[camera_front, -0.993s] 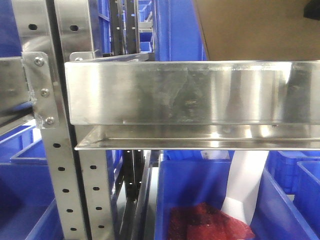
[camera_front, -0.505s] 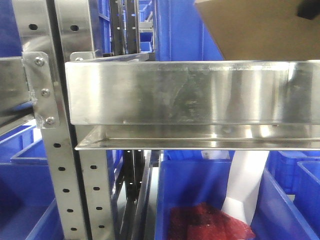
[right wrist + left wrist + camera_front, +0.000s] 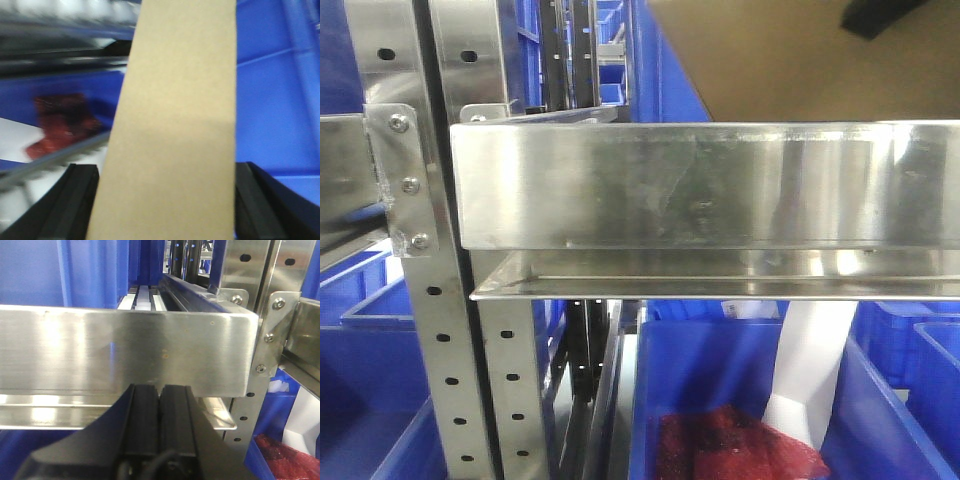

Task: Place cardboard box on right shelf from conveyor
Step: 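Lower the held box onto the upper shelf with the right gripper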

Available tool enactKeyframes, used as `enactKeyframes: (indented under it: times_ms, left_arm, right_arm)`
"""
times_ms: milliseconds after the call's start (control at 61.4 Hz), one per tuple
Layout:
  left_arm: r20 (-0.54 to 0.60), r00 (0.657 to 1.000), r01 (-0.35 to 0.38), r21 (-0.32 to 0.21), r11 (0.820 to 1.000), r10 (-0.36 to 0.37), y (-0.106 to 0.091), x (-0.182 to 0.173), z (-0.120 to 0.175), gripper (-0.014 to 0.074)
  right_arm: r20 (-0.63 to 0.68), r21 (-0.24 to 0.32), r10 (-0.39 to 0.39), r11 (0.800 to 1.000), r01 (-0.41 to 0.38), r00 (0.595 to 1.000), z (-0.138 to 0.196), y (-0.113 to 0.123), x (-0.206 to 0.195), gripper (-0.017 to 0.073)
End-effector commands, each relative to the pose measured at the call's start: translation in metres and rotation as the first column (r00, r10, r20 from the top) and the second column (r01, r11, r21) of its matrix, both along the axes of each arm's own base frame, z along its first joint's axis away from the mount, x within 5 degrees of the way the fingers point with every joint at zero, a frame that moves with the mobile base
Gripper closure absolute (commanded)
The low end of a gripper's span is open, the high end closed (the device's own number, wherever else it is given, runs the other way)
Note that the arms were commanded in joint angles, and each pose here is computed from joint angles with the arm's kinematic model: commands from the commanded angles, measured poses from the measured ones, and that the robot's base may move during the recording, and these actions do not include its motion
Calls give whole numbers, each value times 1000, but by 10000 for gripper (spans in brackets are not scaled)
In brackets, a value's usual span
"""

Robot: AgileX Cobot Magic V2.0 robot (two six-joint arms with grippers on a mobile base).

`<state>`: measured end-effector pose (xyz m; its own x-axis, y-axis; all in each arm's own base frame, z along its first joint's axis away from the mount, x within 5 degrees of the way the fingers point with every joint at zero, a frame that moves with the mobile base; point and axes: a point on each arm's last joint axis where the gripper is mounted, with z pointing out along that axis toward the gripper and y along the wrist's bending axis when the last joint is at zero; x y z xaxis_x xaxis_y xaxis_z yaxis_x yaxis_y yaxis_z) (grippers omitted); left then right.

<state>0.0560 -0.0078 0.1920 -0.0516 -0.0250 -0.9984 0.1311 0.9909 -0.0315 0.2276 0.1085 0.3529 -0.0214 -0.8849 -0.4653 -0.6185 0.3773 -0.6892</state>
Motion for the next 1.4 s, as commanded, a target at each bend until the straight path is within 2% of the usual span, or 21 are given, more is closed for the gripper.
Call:
enactKeyframes:
  times_ms: [0, 147, 309, 619, 700, 847, 912, 977, 1074, 1123, 1205, 1335, 1384]
  left_arm:
    - [88, 996, -1, -17, 1000, 2, 0, 0, 6, 710]
    - [88, 996, -1, -17, 1000, 2, 0, 0, 6, 710]
    - [88, 996, -1, -17, 1000, 2, 0, 0, 6, 710]
    - [88, 996, -1, -17, 1000, 2, 0, 0, 6, 710]
    - [88, 996, -1, -17, 1000, 2, 0, 0, 6, 709]
    - [88, 996, -1, -17, 1000, 2, 0, 0, 6, 710]
    - [88, 996, -1, -17, 1000, 2, 0, 0, 6, 710]
    - [88, 996, -1, -17, 1000, 2, 0, 0, 6, 710]
    - [88, 996, -1, -17, 1000, 2, 0, 0, 6, 710]
    - [88, 996, -1, -17, 1000, 2, 0, 0, 6, 710]
    - [88, 996, -1, -17, 1000, 2, 0, 0, 6, 710]
    - [88, 996, -1, -17, 1000, 2, 0, 0, 6, 710]
    - [88, 996, -1, -17, 1000, 2, 0, 0, 6, 710]
  right_arm:
    - [41, 76, -1, 997, -2, 999, 17, 0, -5, -33]
    - [-62, 110, -15, 994, 22, 998, 12, 0, -10, -33]
    - [-128, 173, -13, 984, 35, 992, 15, -1, -23, -33]
    - [-50, 265, -2, 964, 15, 999, 42, -16, -56, -33]
    - [-25, 258, -5, 966, 11, 1000, 46, -19, -60, -33]
    - [14, 181, -23, 983, 20, 1000, 45, -24, -57, -33]
    - [15, 187, -22, 982, 18, 1000, 46, -24, -57, -33]
    - [0, 226, -22, 974, 22, 1000, 46, -22, -58, -29]
    - [-41, 299, -58, 952, 68, 997, 46, -21, -58, 14]
    - [-66, 354, -90, 929, 107, 994, 48, -23, -60, 82]
    - [-122, 456, -144, 871, 185, 982, 51, -25, -65, 243]
    - [-164, 579, -191, 776, 251, 968, 60, -33, -79, 533]
    - [-177, 632, -204, 726, 270, 963, 65, -36, -86, 540]
